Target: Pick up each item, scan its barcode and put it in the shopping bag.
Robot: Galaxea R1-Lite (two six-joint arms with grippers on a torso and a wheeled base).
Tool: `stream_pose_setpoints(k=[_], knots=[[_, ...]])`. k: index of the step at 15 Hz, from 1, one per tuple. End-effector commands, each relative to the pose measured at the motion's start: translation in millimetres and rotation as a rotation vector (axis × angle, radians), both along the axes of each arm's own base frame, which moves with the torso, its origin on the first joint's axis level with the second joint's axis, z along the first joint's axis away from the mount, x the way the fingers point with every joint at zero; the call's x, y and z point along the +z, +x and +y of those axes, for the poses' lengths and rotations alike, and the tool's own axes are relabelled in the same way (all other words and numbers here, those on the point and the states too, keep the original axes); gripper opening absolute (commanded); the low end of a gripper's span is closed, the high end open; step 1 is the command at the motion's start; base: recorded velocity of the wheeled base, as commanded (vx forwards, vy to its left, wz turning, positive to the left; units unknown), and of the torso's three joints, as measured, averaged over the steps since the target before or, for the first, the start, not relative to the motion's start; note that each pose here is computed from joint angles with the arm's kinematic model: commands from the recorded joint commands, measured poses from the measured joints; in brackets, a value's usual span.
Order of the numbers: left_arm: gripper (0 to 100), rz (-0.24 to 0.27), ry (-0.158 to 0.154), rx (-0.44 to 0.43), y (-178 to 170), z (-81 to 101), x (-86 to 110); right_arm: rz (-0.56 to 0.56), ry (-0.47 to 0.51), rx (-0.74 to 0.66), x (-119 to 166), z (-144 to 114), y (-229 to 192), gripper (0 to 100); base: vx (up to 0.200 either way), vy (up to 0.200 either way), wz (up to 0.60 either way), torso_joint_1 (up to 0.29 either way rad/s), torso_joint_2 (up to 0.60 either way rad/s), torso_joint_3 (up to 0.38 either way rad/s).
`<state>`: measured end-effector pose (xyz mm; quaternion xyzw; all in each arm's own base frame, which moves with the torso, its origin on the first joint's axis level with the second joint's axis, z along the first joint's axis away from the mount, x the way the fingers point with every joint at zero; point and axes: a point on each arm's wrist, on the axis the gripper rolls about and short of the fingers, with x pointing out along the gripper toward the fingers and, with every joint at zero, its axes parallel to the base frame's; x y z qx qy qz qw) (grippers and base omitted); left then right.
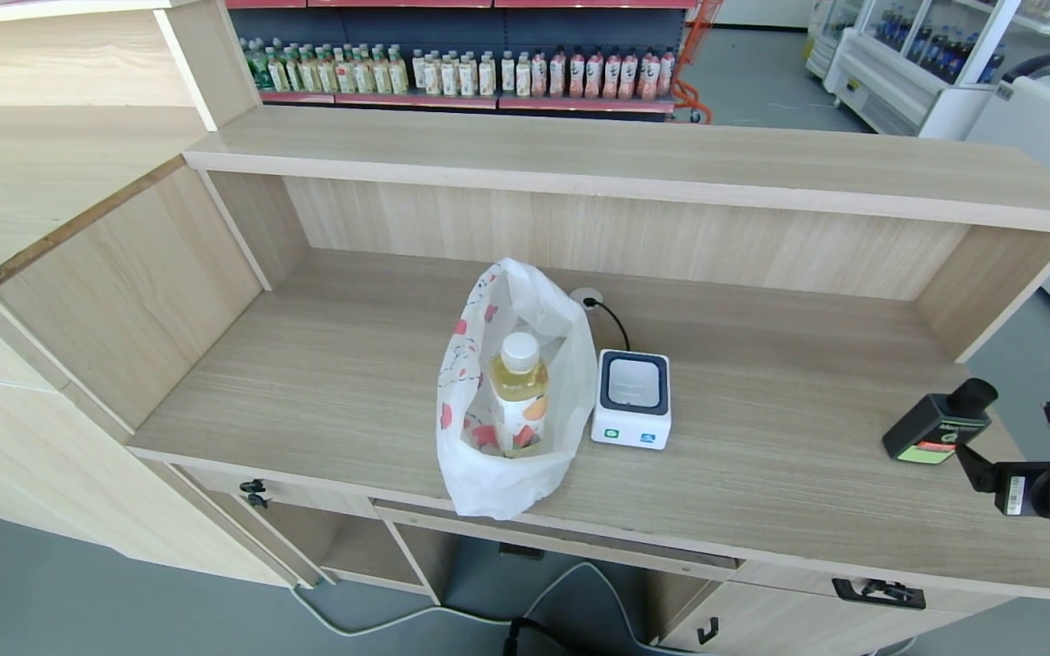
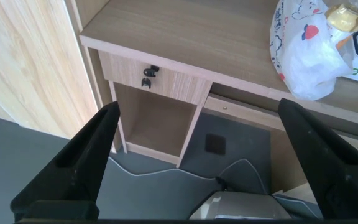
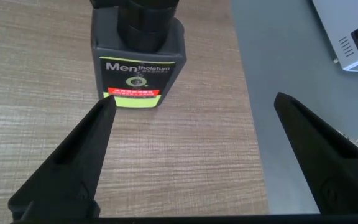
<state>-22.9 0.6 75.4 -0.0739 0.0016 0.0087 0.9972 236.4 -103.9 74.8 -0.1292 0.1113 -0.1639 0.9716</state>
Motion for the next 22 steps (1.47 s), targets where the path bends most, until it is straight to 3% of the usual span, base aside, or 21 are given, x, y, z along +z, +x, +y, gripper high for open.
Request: stream_pose_setpoints(k=[1,10,22], knots=[[100,0.000,-0.001,0.000,0,0.0,-0.1,0.010,0.003,-0.017,-6,-8,6,100,0.000,0.000,0.00,0.000,0.00,0.000],[100,0.000,-0.001,0.000,0,0.0,-0.1,-0.014,-0.003,0.000,-15,-17,34,100,0.000,0.000,0.00,0.000,0.00,0.000],[100,0.000,-0.001,0.000,0,0.0,-0.1,-0.038,-0.008,0.090,-13,0,49,100,0.000,0.000,0.00,0.000,0.00,0.000]])
